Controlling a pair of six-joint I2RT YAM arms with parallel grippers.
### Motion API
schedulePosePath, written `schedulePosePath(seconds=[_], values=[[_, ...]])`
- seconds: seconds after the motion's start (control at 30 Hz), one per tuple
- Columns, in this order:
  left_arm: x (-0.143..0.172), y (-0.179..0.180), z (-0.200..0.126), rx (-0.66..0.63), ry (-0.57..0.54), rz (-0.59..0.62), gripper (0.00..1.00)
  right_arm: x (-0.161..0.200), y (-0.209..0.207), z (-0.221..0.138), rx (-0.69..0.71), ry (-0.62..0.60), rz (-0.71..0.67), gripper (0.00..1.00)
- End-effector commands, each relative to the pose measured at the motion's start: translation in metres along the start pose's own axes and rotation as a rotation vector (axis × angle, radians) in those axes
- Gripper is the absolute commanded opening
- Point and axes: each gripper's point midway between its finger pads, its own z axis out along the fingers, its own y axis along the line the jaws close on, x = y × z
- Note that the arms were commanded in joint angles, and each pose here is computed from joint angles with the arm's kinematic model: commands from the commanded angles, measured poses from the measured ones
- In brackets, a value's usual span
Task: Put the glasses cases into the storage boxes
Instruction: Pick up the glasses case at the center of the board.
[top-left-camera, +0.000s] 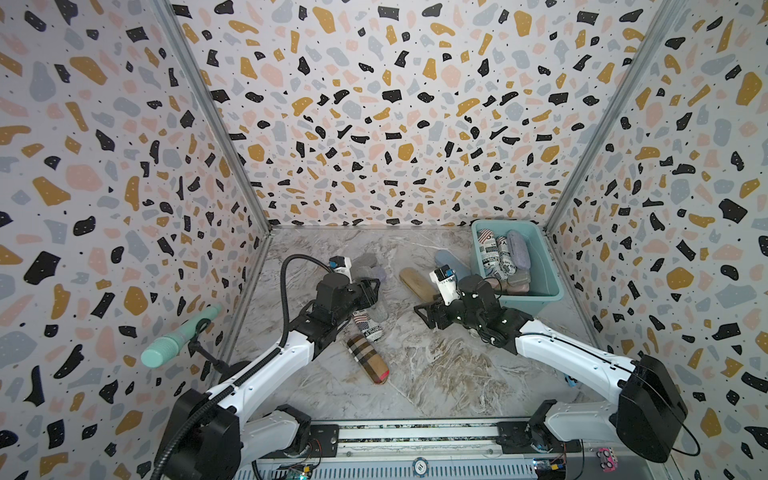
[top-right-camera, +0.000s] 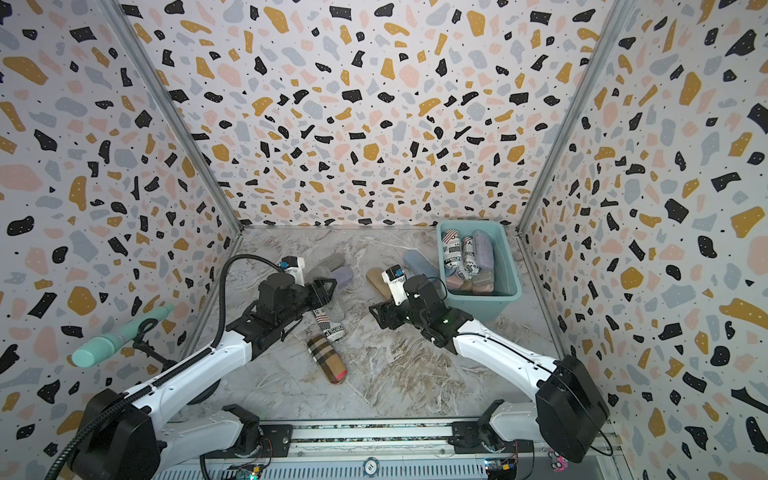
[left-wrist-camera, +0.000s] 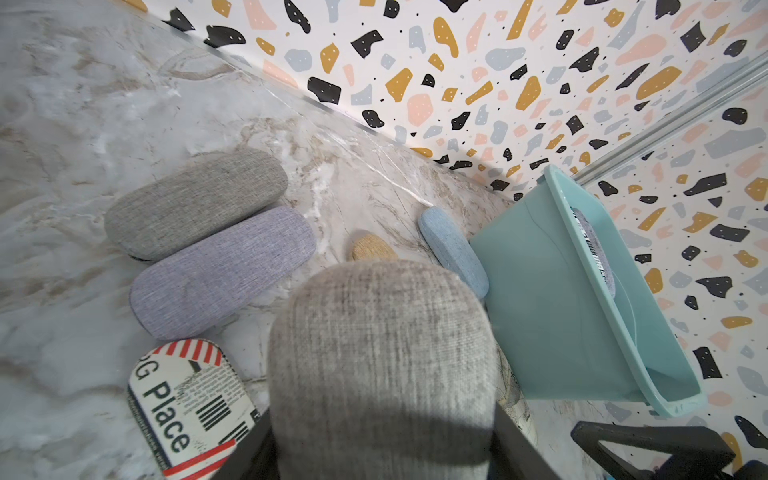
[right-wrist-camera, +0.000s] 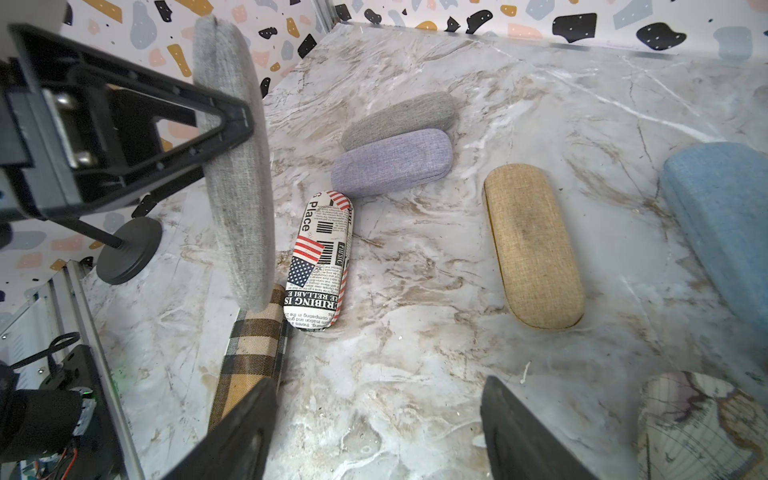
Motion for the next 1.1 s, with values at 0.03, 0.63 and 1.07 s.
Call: schedulePosePath(seconds=[0.03,0.63,1.07], values=[[-0.017,-0.022,0.002,0.096,-0.071,-0.049,0.61,-0.013,0.022,-0.010,-0.101,-0.054,-0.016,0.82],[0.001,-0.069,0.009,0.260,-0.034,-0.121,0.60,-0.016,0.057,0.022,-0.275,-0.045,-0.031,0.79],[0.026,-0.074,0.004,0.294,0.003,-0.160,0.60,-0.018,0.062,0.030,-0.296,-0.043,-0.026,0.42]])
